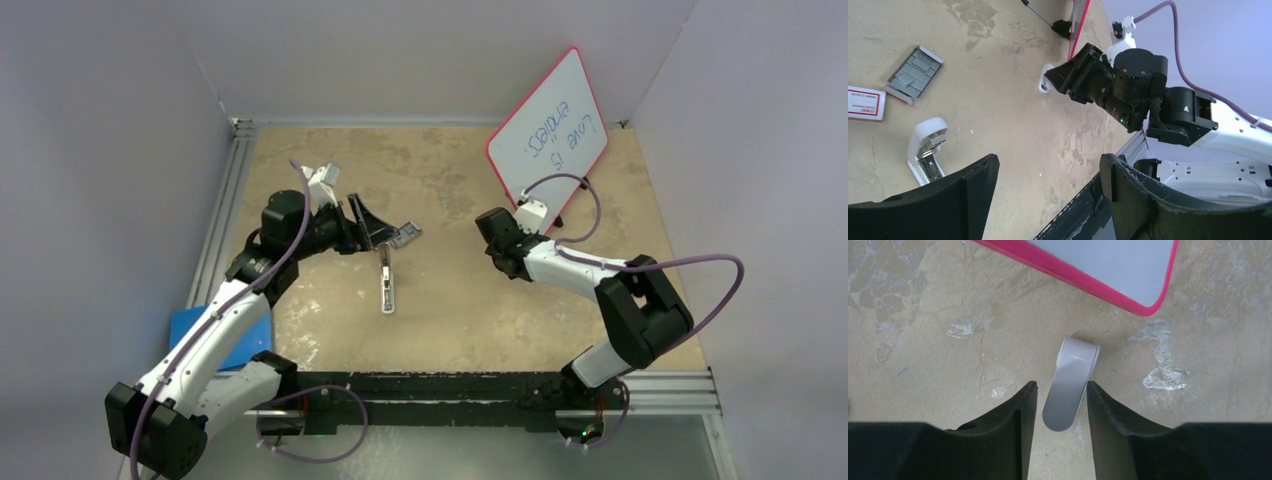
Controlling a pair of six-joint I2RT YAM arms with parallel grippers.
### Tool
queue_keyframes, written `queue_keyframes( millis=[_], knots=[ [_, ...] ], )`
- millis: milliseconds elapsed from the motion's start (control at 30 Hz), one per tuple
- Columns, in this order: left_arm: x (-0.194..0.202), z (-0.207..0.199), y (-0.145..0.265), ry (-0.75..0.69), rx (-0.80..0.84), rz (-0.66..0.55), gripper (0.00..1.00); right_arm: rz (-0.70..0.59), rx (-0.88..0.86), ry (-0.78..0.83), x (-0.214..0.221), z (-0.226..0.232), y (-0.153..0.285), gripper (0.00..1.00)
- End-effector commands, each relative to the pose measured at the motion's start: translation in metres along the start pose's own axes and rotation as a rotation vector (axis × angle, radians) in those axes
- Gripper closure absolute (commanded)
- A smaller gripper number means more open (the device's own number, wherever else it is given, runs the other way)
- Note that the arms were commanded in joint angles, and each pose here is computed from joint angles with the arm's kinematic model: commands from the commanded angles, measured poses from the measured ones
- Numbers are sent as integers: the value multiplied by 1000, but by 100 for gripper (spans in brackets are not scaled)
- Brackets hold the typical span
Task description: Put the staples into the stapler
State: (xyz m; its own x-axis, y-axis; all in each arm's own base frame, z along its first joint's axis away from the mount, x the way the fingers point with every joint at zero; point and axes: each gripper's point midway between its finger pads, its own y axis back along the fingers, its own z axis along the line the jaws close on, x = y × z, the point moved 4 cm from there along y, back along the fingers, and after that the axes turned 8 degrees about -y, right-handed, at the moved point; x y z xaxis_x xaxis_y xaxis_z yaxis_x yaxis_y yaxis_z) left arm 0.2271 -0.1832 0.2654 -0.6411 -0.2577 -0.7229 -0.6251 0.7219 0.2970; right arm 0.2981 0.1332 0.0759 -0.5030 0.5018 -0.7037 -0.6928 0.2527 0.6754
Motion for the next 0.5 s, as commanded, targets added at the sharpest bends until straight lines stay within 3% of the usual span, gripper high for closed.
queue_keyframes(
  millis=[0,267,467],
  knots=[
    [2,-8,-6,0,92,42,28,8,-39,-12,2,6,-2,59],
    [17,0,-17,37,94,134,28,45,-51,17,7,5,0,73],
    [35,-11,-27,28,135,202,27,113,-204,21,6,21,21,79]
  ],
)
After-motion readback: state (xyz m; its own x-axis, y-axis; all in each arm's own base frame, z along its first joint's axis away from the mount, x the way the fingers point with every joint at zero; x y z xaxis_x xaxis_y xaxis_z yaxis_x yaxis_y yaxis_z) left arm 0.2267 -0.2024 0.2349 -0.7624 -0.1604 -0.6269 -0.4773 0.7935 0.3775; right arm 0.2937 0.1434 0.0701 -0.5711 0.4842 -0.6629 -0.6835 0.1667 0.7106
